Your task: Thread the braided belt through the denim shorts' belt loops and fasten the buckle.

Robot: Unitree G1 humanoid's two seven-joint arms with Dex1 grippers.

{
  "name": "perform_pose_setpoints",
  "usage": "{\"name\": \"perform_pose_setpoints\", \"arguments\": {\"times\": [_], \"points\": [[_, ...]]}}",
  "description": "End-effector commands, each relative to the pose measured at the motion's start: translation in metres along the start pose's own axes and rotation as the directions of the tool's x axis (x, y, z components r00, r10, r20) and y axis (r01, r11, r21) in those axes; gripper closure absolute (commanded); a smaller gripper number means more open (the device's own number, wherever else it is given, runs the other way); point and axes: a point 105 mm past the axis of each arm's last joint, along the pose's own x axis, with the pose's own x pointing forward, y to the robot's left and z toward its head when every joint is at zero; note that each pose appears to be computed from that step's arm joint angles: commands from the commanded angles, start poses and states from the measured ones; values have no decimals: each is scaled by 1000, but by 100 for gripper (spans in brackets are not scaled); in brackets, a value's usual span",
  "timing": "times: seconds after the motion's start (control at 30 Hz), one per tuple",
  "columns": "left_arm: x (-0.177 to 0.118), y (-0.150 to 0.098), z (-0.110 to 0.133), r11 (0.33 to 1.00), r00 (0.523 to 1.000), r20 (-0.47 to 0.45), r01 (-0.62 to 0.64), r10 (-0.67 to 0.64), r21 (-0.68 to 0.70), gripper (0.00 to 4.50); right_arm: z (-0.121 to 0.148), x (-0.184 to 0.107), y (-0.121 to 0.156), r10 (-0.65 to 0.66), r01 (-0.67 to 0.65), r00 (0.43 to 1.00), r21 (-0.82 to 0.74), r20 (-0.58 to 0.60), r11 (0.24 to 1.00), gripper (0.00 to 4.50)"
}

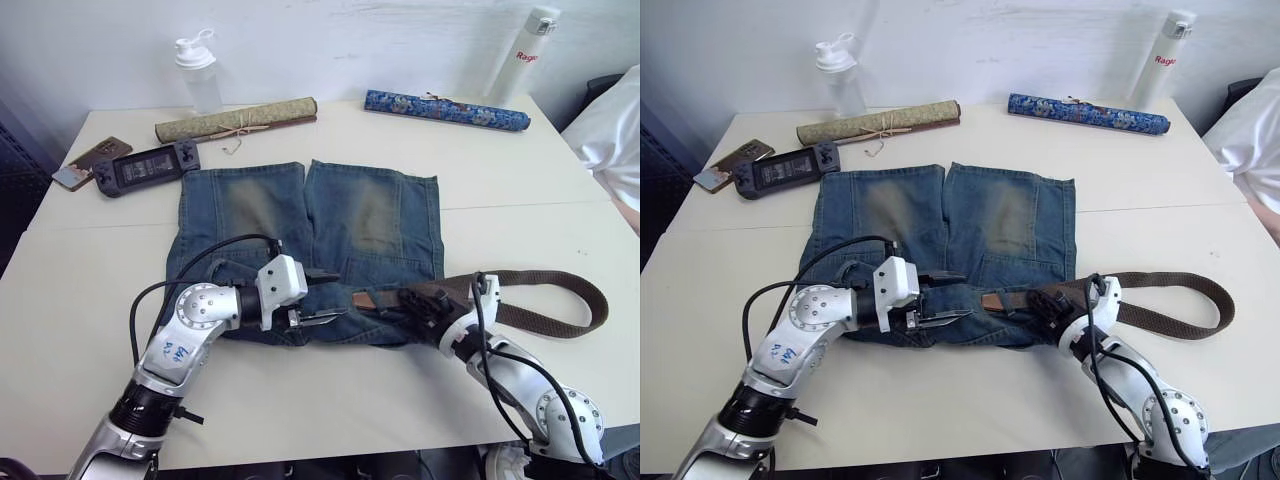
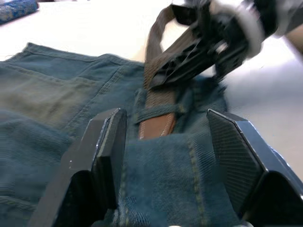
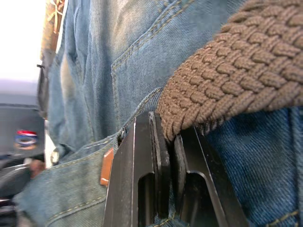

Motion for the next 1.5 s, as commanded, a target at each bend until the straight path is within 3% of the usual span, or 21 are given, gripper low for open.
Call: {"name": "perform_pose_setpoints", "arguments": {"times": [0.03, 0.17, 0.3, 0.4, 0.57, 0.8, 1.17, 1.5], "points": [[4, 0, 4, 997, 1000, 19, -3, 2, 81, 151, -5, -1, -5, 10, -6, 999, 109, -35, 994, 450], [7, 1, 9, 993, 998, 55, -4, -3, 119, 151, -2, 0, -3, 46, -42, 999, 242, -11, 969, 450], [11, -2, 26, 998, 987, 161, 9, -20, 64, 151, 10, -2, -10, 53, -69, 997, 349, 55, 935, 450], [11, -2, 34, 1000, 979, 203, 27, -28, 8, 151, 11, -4, -11, 53, -69, 997, 347, 55, 935, 450], [18, 4, 24, 997, 992, 127, -3, -7, 75, 151, 0, -3, -3, 93, -93, 996, 330, 14, 940, 450], [33, -6, 2, 961, 999, 9, 33, -37, 273, 151, -4, -3, -5, 87, -86, 996, 326, 9, 941, 450], [47, 5, -22, 934, 993, -94, -28, 66, 357, 151, -4, -4, 5, 115, -116, 993, 288, 20, 951, 450], [50, 0, -23, 916, 996, -56, -47, 76, 398, 151, -5, -6, 7, 117, -122, 993, 288, 36, 950, 450]]}}
